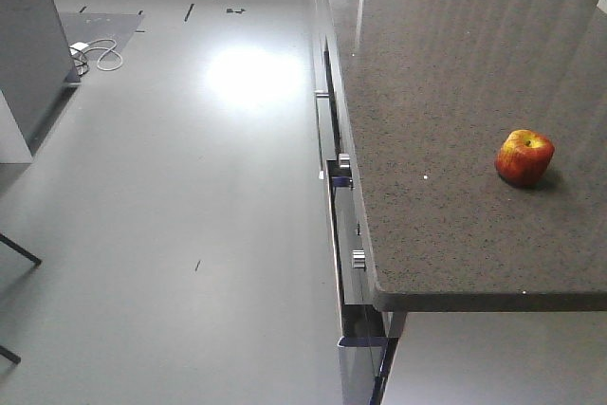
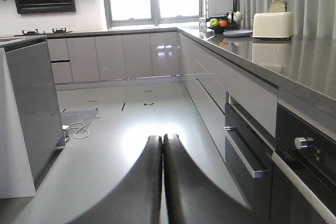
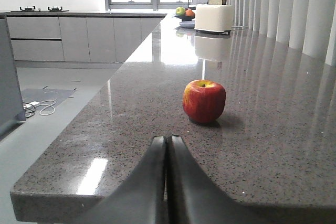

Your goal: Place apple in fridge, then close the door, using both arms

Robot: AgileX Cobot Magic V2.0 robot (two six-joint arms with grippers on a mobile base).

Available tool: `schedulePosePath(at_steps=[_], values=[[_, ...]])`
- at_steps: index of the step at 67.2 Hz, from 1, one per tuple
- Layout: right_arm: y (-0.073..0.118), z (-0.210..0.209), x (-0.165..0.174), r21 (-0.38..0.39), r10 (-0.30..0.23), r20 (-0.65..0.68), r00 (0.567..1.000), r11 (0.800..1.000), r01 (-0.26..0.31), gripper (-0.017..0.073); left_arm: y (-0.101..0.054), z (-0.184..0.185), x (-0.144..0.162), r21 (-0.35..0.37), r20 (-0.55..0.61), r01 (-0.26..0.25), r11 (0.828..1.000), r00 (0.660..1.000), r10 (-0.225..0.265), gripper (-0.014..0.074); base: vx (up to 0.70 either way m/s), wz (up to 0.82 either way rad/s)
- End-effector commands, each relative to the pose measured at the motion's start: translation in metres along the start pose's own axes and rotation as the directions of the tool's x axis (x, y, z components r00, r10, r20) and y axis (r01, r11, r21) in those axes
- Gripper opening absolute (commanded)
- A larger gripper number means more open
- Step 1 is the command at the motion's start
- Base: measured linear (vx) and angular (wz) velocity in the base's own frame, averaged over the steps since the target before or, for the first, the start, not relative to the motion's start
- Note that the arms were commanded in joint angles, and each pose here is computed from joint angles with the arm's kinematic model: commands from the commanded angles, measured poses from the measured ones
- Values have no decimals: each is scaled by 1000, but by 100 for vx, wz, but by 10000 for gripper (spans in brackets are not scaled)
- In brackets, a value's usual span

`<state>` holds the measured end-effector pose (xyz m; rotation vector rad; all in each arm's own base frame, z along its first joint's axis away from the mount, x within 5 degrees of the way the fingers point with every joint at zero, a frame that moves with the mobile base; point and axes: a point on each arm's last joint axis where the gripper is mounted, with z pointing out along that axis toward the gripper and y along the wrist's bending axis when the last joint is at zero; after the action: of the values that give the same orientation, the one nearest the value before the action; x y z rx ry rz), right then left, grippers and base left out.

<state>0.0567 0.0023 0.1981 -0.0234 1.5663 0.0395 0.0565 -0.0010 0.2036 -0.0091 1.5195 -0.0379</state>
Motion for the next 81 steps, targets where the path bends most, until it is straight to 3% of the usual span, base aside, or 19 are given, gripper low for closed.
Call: schedulePosePath(at_steps=[1,16,27,40,58,67,81], values=[[0,-2,-9,1,-4,96,995,1000,4,-3,-1,-2,-13,8,102,9,1000,995,-10,-6,0,0],[0,-2,-12,0,1,120,993,1000,-1,-3,-1,-2,-13,8,102,9,1000,995,-10,-6,0,0],[0,-3,-33,-3,18,131,991,1000,-18,-3,-1,-2,-13,8,102,9,1000,995,-10,-6,0,0],[1,3,-71,-5,11,-43,999,1000,-11,-3,-1,-2,-13,8,102,9,1000,995,-10,-6,0,0],[2,28,-113,-7,8,-285,959,1000,-10,9,-1,-2,-13,8,102,9,1000,995,-10,-6,0,0],[3,46,-124,-7,6,-412,911,1000,-10,90,-1,-2,-13,8,102,9,1000,995,-10,-6,0,0],[3,77,-127,-6,6,-557,830,1000,-12,371,-1,-2,-13,8,102,9,1000,995,-10,-6,0,0]])
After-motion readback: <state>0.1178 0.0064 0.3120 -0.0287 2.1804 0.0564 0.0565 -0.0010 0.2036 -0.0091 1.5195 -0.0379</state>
